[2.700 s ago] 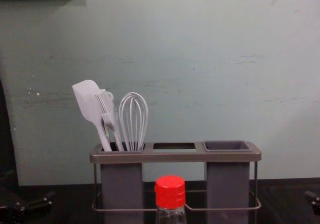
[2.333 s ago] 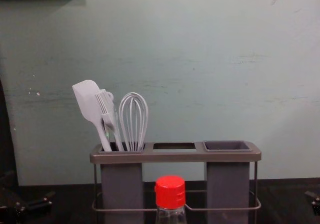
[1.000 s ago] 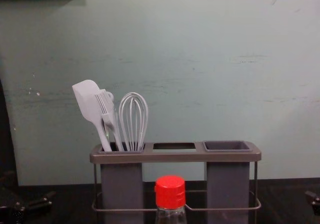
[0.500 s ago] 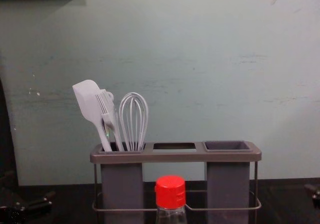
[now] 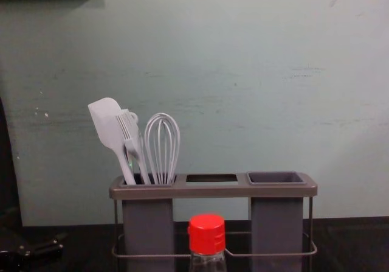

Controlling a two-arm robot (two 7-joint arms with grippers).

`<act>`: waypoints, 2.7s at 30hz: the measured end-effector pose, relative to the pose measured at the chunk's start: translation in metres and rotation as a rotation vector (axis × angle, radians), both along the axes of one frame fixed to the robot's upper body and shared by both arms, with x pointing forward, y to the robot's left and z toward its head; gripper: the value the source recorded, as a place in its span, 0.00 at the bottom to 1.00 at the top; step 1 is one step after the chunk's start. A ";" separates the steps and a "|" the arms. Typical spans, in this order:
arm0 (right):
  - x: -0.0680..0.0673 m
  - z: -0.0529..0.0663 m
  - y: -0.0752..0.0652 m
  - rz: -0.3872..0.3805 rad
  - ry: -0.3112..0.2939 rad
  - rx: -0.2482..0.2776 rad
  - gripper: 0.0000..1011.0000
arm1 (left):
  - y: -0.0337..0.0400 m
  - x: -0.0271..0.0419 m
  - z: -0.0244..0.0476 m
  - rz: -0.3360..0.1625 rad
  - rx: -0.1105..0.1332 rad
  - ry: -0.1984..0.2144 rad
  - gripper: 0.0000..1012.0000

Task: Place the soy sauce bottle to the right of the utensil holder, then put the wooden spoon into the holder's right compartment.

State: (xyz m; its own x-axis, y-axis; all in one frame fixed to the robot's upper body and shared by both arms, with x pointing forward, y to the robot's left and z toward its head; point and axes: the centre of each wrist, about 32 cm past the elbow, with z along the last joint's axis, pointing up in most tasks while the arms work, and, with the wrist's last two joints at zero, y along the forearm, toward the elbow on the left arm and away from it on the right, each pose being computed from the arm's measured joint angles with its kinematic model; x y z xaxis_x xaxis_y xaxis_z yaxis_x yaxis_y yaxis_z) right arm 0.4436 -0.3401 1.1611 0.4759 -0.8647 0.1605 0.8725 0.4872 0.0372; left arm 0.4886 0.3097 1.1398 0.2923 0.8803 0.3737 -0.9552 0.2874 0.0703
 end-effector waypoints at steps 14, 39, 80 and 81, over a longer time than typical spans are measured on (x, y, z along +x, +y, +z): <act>-0.009 0.022 -0.001 0.361 0.058 0.027 0.99 | 0.0000 0.0000 0.0000 0.000 0.000 0.000 0.99; 0.021 0.031 0.075 0.613 0.146 0.020 0.99 | 0.0000 0.0000 0.0000 0.000 0.000 0.000 0.99; 0.051 0.038 0.124 0.656 0.185 -0.028 0.97 | 0.0000 0.0000 0.0000 0.000 0.000 0.000 0.99; 0.051 0.038 0.124 0.656 0.184 -0.027 0.96 | 0.0000 0.0000 0.0000 0.000 0.000 0.000 0.99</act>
State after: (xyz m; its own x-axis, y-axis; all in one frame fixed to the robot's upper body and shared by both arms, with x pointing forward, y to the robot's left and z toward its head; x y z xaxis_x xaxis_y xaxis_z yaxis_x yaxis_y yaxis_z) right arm 0.4941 -0.2162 1.1996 0.9221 -0.3845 0.0439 0.3870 0.9163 -0.1035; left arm 0.4886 0.3097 1.1398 0.2923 0.8803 0.3737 -0.9552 0.2874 0.0703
